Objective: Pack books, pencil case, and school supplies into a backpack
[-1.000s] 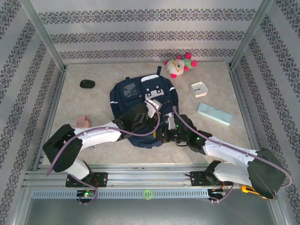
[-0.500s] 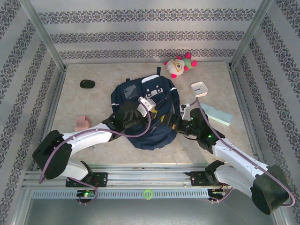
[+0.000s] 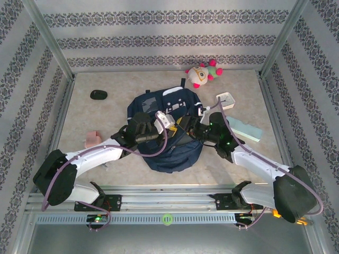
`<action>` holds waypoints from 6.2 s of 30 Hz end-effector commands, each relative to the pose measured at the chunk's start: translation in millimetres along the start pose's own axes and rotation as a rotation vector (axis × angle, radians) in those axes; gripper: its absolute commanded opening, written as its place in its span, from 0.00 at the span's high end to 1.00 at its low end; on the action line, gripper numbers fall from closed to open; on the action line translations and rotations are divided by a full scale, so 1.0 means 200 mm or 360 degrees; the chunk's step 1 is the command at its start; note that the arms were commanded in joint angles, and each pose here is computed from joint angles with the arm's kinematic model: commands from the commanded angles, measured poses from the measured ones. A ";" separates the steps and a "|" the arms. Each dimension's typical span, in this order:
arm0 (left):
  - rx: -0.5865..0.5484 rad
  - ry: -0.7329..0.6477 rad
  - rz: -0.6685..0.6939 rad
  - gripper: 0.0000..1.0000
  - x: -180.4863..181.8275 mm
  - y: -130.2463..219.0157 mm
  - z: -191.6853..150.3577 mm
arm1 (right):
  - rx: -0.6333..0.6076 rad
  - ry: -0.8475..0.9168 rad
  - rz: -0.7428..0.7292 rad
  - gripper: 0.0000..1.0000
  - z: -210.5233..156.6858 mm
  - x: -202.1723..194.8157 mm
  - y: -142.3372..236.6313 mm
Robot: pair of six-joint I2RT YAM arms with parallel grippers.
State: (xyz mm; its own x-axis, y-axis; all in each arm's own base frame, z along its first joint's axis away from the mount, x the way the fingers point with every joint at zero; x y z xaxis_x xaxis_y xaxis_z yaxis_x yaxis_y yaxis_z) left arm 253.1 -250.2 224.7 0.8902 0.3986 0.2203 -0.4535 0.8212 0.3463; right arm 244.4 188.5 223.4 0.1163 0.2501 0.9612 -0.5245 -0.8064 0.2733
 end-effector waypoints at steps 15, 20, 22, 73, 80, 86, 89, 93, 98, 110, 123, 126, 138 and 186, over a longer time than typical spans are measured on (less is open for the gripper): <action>0.0289 0.0568 0.0349 0.49 0.09 0.48 0.07 | -0.0533 0.0037 0.0305 1.00 -0.02 0.26 -0.09; 0.0396 0.1020 0.0343 0.42 -0.05 0.58 -0.10 | -0.0541 0.0052 0.0301 1.00 -0.04 0.27 -0.11; 0.0382 0.1075 0.0326 0.38 -0.08 0.58 -0.15 | -0.0533 0.0048 0.0299 1.00 -0.05 0.27 -0.12; 0.0611 0.1108 0.0745 1.00 0.02 0.55 -0.46 | -0.0305 -0.0055 0.0348 1.00 0.11 0.25 0.05; 0.0581 0.1090 0.0868 1.00 0.16 0.57 -0.49 | -0.0097 -0.0171 0.0348 1.00 0.18 0.13 0.17; 0.0573 0.0981 0.0939 1.00 0.29 0.56 -0.50 | 0.0102 -0.0207 0.0401 1.00 0.20 0.15 0.25; 0.0585 0.0931 0.0946 1.00 0.36 0.52 -0.52 | 0.0229 -0.0190 0.0435 1.00 0.20 0.20 0.25; 0.0577 0.0965 0.0961 1.00 0.45 0.48 -0.53 | 0.0323 -0.0188 0.0457 1.00 0.20 0.23 0.25; 0.0554 0.0908 0.1053 1.00 0.58 0.42 -0.53 | 0.0429 -0.0179 0.0481 1.00 0.20 0.27 0.25; 0.0588 0.0919 0.1190 1.00 0.80 0.31 -0.67 | 0.0552 -0.0158 0.0496 1.00 0.20 0.32 0.24; 0.0351 0.0958 0.1073 0.43 0.78 0.43 -0.43 | 0.0265 -0.0211 0.0412 1.00 0.29 0.22 0.13; 0.0273 0.1005 0.1090 0.39 0.68 0.55 -0.35 | 0.0159 -0.0201 0.0364 1.00 0.29 0.17 0.08; 0.0248 0.1629 0.0926 0.42 0.27 0.73 -0.44 | -0.0031 -0.0284 0.0048 1.00 0.17 -0.20 0.00; 0.0558 -0.0484 0.0611 0.07 0.33 0.07 -0.11 | -0.0039 -0.0211 0.0191 1.00 0.19 0.20 -0.21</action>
State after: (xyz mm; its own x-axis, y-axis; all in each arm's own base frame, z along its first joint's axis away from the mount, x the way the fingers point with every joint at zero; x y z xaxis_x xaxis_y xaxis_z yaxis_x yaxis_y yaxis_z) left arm 293.4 -206.9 213.5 0.7582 0.3910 0.5218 -0.6490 0.5294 0.5465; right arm 298.7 209.5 219.7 0.2663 0.1340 0.9545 -0.5276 -0.8085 0.2607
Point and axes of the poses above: each hand's point on the last joint's axis, 136 mm out from that joint toward the fingers, its own y axis back along the fingers, its own x axis along the line the jaws close on, z = x × y, the point moved 8 cm from there along y, back along the fingers, and after that the axes turned 13 degrees about -y, right-handed, at the moved point
